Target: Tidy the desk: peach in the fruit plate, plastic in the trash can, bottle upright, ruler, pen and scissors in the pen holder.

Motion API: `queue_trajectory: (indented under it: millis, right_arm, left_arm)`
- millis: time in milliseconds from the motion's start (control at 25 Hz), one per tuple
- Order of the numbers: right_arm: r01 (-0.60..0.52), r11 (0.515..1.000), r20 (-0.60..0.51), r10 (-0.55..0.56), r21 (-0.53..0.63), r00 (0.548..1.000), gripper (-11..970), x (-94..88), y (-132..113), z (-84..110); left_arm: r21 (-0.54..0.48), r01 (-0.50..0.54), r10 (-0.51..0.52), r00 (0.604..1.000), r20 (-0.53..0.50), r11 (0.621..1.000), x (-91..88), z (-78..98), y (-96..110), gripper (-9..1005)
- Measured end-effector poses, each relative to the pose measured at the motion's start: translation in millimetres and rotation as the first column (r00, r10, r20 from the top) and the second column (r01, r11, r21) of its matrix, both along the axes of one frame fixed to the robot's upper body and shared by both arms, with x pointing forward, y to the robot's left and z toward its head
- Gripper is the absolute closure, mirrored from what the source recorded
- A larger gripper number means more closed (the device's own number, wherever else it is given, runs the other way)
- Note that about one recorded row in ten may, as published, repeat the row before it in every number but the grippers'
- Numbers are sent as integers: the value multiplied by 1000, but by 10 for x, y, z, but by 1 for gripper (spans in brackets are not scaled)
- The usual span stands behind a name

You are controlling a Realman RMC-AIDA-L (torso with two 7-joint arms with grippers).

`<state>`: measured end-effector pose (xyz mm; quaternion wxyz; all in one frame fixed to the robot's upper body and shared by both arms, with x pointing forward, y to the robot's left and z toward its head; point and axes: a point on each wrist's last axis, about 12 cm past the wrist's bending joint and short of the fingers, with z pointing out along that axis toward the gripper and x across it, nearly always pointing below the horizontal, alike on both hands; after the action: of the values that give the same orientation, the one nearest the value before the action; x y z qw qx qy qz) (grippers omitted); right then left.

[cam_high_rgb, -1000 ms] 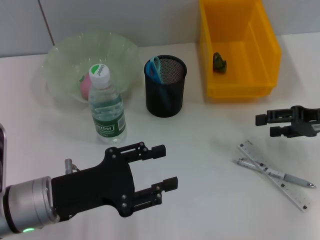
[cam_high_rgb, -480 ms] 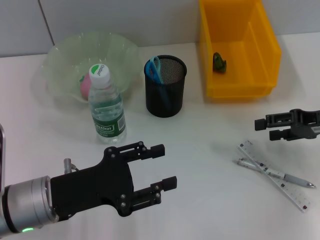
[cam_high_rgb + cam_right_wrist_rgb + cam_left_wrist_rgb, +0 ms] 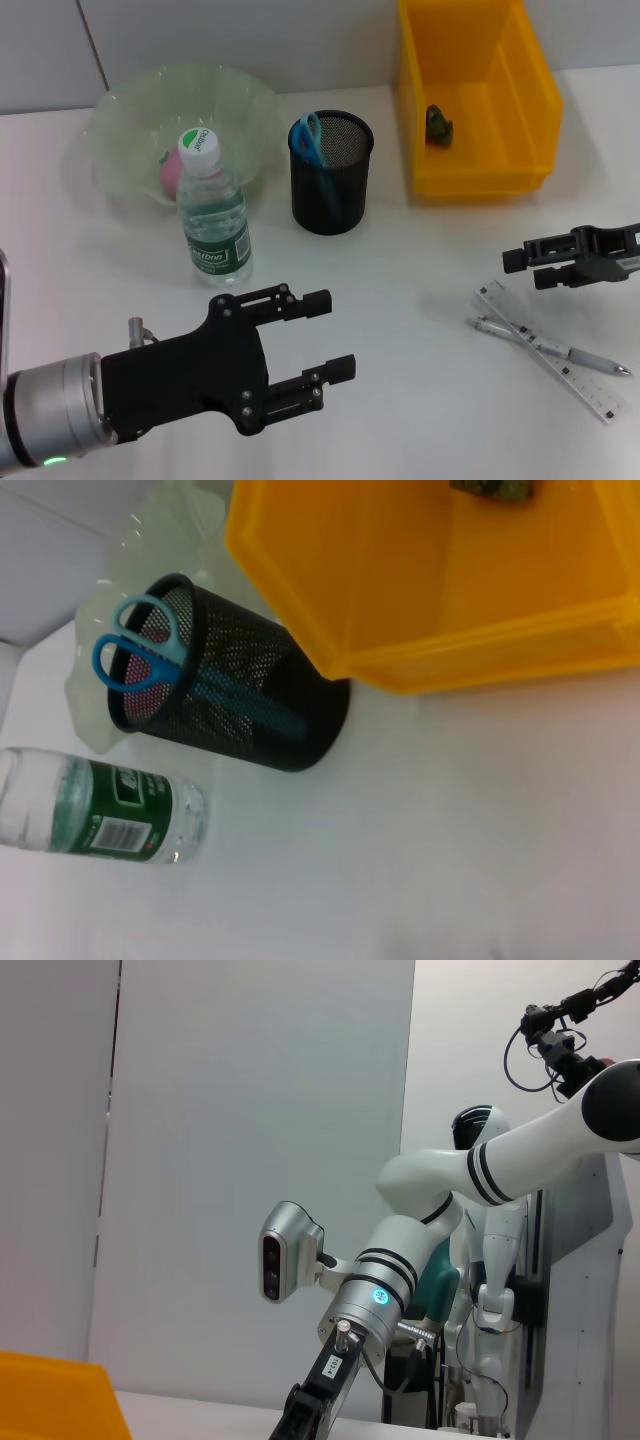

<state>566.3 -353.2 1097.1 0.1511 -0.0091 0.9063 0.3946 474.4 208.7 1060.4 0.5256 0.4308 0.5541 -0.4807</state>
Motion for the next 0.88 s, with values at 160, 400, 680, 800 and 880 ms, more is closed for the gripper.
queue_trajectory:
  millis: [160,400,680,800,880]
  right_arm:
    - [-11,1000,-9,11,-18,1000,156,8,5,0]
    - [-29,999,-12,28,-33,1000,156,26,26,7]
    - [-33,998,-1,33,-62,999,156,53,12,33]
    - [-27,997,16,28,-78,999,156,60,-22,65]
    - [-23,994,34,27,-108,999,156,65,-68,103]
  left_arm:
    - [0,2,-2,1000,0,1000,0,1,-4,252]
    - [0,5,-5,1000,1,1000,2,3,-8,249]
    - [-2,5,-5,1000,1,1000,0,3,-13,245]
    - [-4,6,-6,1000,1,1000,-1,6,-12,243]
    - [-6,6,-6,1000,2,1000,-1,9,-10,242]
